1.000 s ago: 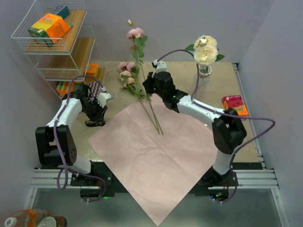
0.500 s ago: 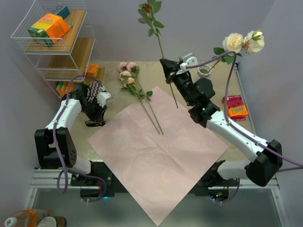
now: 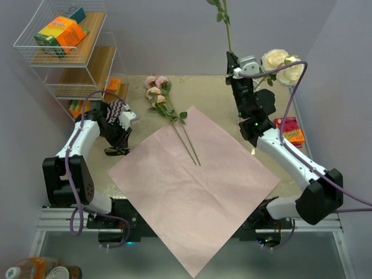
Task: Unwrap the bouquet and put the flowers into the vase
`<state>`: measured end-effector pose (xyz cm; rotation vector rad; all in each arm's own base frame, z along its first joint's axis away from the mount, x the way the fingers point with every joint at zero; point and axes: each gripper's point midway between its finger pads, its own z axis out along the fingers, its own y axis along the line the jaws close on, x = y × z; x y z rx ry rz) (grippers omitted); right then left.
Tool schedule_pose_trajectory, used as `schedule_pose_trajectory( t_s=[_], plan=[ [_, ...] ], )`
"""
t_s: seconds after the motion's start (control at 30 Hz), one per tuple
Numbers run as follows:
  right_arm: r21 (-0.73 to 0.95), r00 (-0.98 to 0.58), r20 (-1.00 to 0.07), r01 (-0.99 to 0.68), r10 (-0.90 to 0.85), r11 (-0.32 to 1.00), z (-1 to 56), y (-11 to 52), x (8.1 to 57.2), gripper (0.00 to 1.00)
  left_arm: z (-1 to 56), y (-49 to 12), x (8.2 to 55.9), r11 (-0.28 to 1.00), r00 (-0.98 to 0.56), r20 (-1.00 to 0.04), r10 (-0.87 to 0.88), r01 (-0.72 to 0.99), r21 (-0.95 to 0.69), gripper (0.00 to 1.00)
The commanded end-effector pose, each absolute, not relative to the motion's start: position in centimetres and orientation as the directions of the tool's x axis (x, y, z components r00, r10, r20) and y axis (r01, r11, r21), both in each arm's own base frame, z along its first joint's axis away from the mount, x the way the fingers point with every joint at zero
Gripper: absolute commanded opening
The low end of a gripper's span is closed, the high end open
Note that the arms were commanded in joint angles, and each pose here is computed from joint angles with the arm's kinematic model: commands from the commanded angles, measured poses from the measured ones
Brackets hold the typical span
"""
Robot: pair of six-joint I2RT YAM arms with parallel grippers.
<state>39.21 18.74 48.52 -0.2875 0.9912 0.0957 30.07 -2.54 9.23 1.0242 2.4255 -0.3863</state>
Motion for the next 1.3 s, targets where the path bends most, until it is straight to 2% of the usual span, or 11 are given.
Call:
schedule_pose_trajectory(
  t_s=[0.0, 0.3, 0.8, 1.27],
  plan=[
    [-0.103, 0.667, -0.743, -0.033, -0.055, 0.994, 53.3, 14.3, 40.9, 0.00, 10.2, -2.7, 30.6, 0.678, -0.591, -0.558, 0.583, 0.732, -0.066, 0.34],
    [-0.050, 0.714, -0.685, 0.157, -0.149, 0.986, 53.8, 11.8, 45.0, 0.00, 9.8, -2.4, 30.8, 0.676, -0.592, -0.547, 0.592, 0.734, -0.063, 0.34],
    [-0.095, 0.728, -0.644, 0.231, -0.236, 0.968, 56.4, 9.5, 47.3, 0.00, 8.9, -2.3, 31.3, 0.673, -0.601, -0.531, 0.598, 0.736, -0.074, 0.33],
    [-0.083, 0.673, -0.696, 0.273, -0.252, 0.959, 51.0, 8.9, 50.5, 0.00, 9.1, -1.8, 31.5, 0.678, -0.602, -0.517, 0.608, 0.733, -0.056, 0.33]
  ],
)
